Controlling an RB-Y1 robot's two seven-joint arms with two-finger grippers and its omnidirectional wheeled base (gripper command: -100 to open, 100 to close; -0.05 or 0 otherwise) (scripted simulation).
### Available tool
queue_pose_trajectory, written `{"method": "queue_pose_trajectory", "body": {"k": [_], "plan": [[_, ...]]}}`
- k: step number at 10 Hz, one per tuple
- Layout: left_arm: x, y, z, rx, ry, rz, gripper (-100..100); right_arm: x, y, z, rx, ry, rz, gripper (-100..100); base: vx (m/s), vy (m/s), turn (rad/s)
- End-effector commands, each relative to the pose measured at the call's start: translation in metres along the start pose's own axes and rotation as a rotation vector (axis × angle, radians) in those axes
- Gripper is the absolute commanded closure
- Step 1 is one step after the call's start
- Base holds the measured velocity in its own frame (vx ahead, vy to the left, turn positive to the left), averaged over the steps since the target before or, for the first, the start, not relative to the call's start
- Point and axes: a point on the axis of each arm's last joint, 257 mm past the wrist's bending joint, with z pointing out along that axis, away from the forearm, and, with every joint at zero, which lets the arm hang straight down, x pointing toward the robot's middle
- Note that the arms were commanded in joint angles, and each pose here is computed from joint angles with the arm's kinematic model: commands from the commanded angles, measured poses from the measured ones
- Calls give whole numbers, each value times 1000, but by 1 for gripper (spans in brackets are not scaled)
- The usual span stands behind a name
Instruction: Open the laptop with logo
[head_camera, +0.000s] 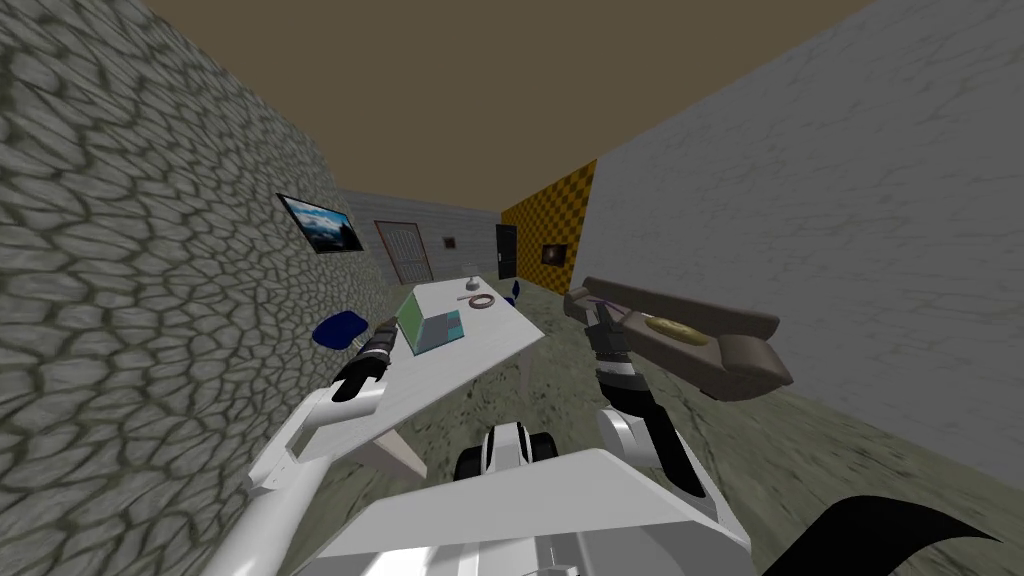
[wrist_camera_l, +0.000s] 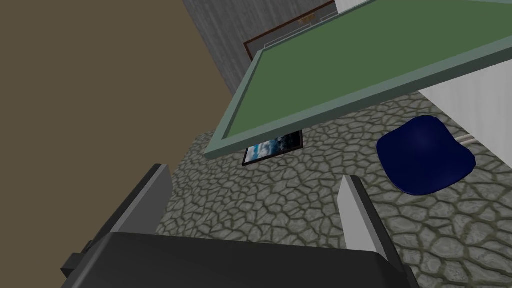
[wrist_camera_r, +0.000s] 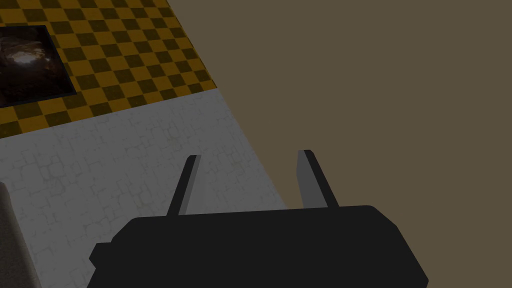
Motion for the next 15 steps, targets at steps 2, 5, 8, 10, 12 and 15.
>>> {"method": "queue_pose_trajectory", "body": {"k": [2,5,8,10,12,15], "plan": [[-24,7,13,-61,-48,40,-100,0,0,0,0,0,0,0,2,27,-149],[-29,4,14,-69,-58,44,-100,0,0,0,0,0,0,0,29,30,-88],[-31,9,13,-76,-58,122,100,0,0,0,0,0,0,0,28,-1,-14],[-36,15,10,-87,-61,239,100,0,0,0,0,0,0,0,54,-108,-26],[-41,19,8,-97,-63,356,100,0,0,0,0,0,0,0,54,-128,-45],[-47,32,6,-110,-70,466,100,0,0,0,0,0,0,0,40,-87,-6]]}}
